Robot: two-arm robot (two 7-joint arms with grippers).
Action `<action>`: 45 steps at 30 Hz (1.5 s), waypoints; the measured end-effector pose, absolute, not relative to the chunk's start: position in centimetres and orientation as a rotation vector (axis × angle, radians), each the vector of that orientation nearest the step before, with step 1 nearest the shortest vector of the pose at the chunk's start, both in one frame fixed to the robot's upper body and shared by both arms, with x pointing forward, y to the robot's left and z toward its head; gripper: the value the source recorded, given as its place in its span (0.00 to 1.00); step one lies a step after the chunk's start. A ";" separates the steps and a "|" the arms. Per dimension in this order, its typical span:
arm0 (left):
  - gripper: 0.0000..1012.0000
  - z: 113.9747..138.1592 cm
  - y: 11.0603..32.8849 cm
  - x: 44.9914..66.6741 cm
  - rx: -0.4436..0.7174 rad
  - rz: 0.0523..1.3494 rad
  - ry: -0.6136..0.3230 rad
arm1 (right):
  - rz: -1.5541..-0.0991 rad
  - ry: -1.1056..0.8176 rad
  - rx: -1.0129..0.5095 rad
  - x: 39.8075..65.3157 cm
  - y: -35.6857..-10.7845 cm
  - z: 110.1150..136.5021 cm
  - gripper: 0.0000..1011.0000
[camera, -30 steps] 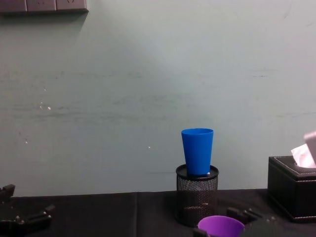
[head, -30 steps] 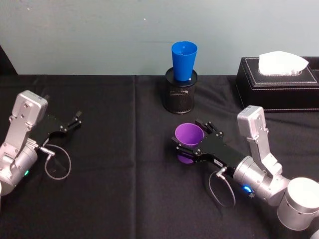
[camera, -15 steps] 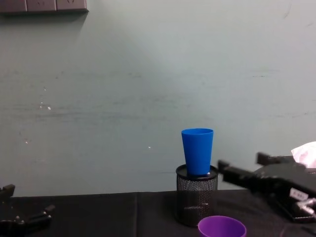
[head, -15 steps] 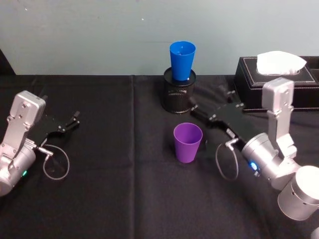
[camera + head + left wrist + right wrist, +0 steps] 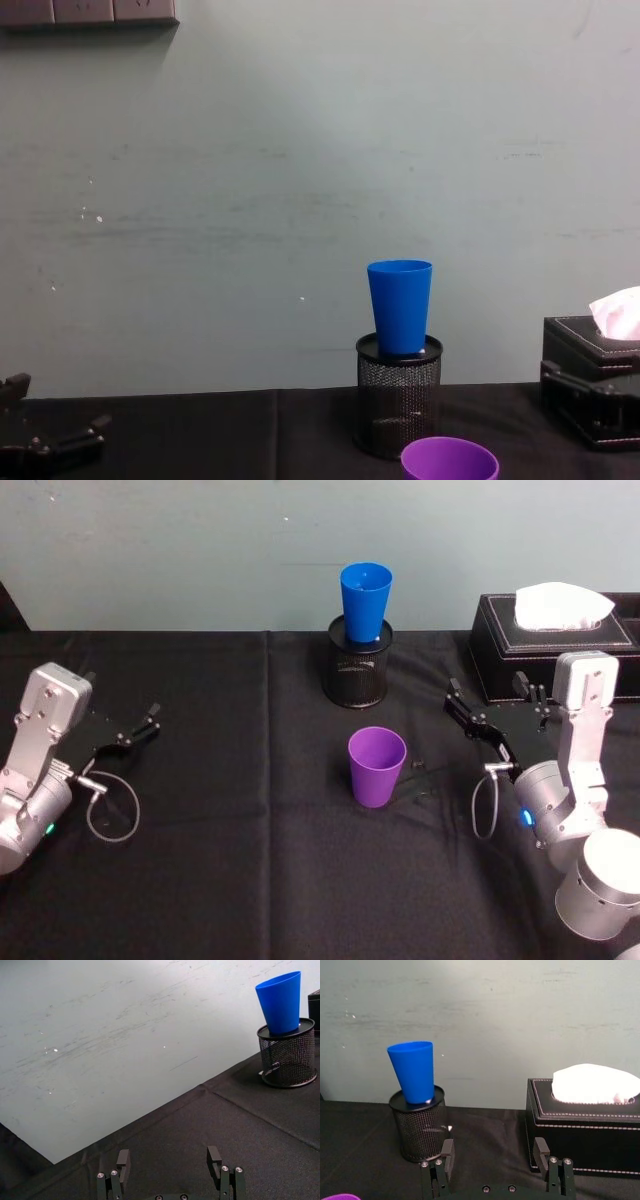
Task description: Pick up one cup with a gripper and tap it against the other cup.
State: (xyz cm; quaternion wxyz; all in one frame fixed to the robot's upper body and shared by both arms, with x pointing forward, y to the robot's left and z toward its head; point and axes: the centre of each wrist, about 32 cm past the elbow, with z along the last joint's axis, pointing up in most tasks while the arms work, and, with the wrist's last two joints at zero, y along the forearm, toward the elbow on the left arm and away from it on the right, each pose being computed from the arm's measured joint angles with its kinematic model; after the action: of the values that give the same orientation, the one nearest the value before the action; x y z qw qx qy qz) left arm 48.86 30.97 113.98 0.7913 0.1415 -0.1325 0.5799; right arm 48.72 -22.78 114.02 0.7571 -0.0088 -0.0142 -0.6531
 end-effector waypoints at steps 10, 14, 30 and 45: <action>0.99 114.0 31.0 48.9 0.304 1.248 -0.285 | -1.362 -0.010 -0.036 48.9 -23.2 113.8 0.99; 0.99 114.0 31.0 48.9 0.304 1.248 -0.285 | -1.365 -0.011 -0.036 48.9 -23.2 113.8 0.99; 0.99 114.0 31.0 48.9 0.304 1.248 -0.285 | -1.382 -0.015 -0.036 48.9 -23.0 113.7 0.99; 0.99 114.0 31.0 48.9 0.304 1.248 -0.285 | -1.385 -0.017 -0.036 48.9 -23.0 113.7 0.99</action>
State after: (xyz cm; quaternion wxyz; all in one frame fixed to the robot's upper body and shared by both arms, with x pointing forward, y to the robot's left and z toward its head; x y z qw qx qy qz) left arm 48.86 30.96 113.98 0.7913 0.1415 -0.1324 0.5799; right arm 48.95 -23.01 113.71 0.7696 -0.0167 -0.0076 -0.6383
